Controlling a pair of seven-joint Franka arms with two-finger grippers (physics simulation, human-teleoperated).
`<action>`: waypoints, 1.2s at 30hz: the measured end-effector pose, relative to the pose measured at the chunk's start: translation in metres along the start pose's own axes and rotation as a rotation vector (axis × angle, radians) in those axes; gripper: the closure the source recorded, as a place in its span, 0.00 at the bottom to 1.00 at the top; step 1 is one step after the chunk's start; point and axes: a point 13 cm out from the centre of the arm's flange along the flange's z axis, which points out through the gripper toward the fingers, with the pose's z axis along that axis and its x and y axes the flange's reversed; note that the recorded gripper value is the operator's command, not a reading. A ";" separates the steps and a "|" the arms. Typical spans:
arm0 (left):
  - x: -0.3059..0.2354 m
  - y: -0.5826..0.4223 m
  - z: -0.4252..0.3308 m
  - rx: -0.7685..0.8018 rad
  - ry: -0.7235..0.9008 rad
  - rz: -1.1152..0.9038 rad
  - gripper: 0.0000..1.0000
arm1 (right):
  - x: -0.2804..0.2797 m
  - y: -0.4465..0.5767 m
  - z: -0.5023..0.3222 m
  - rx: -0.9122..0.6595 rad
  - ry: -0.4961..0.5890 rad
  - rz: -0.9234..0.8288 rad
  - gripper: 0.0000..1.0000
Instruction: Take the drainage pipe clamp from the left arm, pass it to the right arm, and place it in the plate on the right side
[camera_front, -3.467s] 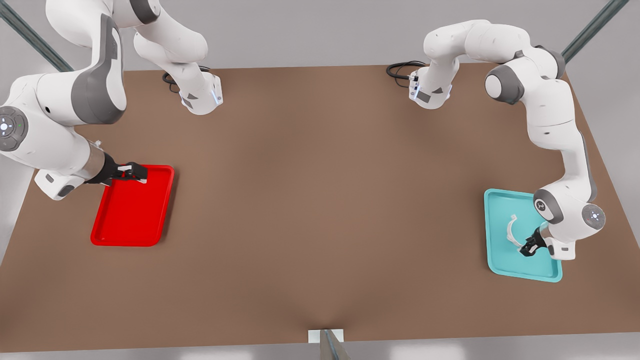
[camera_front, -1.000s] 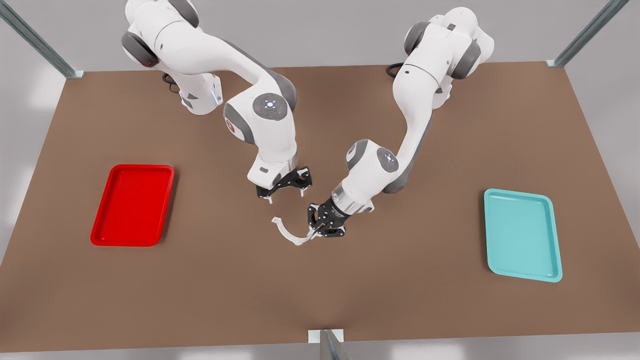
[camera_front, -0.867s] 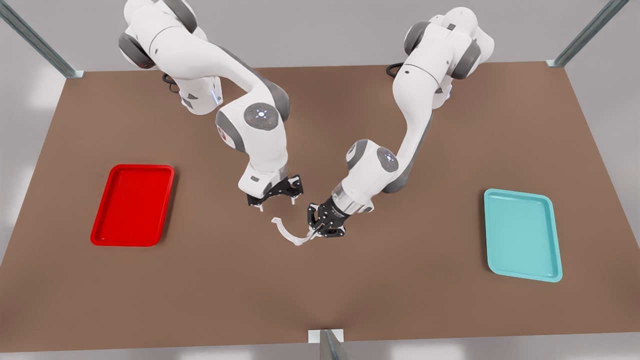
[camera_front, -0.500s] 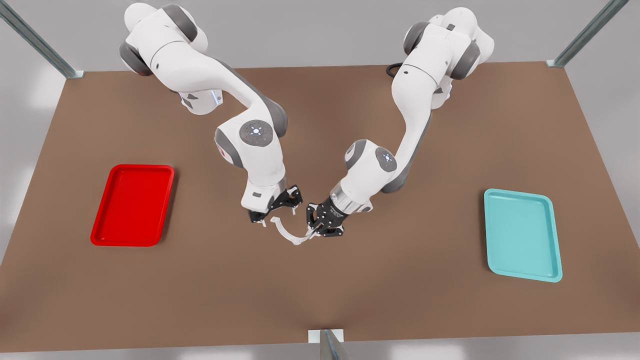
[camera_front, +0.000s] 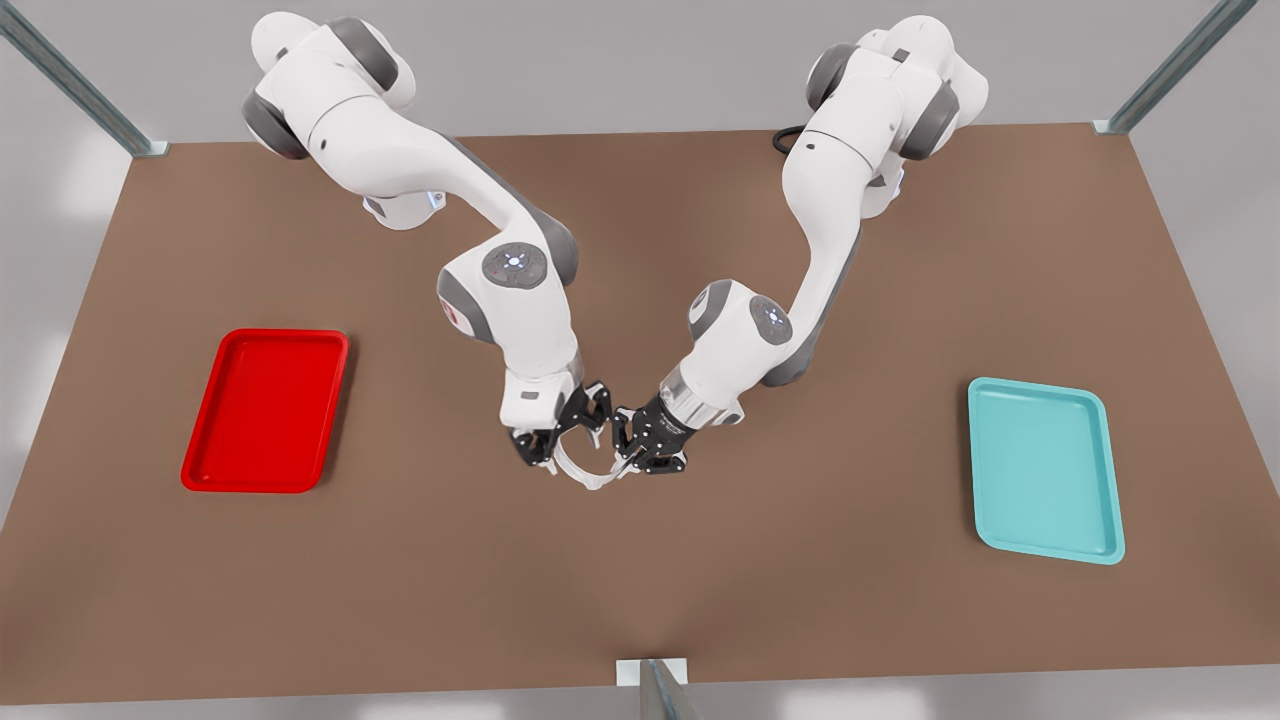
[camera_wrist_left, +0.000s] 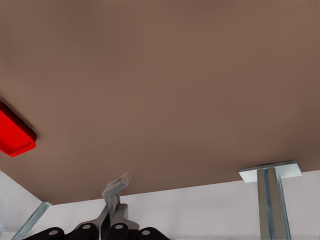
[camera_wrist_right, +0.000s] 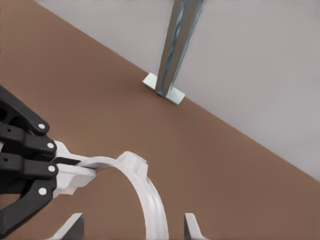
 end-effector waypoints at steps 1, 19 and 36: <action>-0.001 0.000 0.001 0.000 -0.001 -0.001 0.79 | -0.001 0.000 0.000 0.000 -0.004 -0.005 0.23; -0.003 0.006 0.005 -0.003 -0.002 0.004 0.79 | 0.004 -0.020 0.003 0.118 -0.017 -0.092 0.54; -0.005 0.009 0.007 -0.008 -0.003 0.004 0.79 | 0.019 -0.034 0.018 0.110 0.002 -0.081 0.77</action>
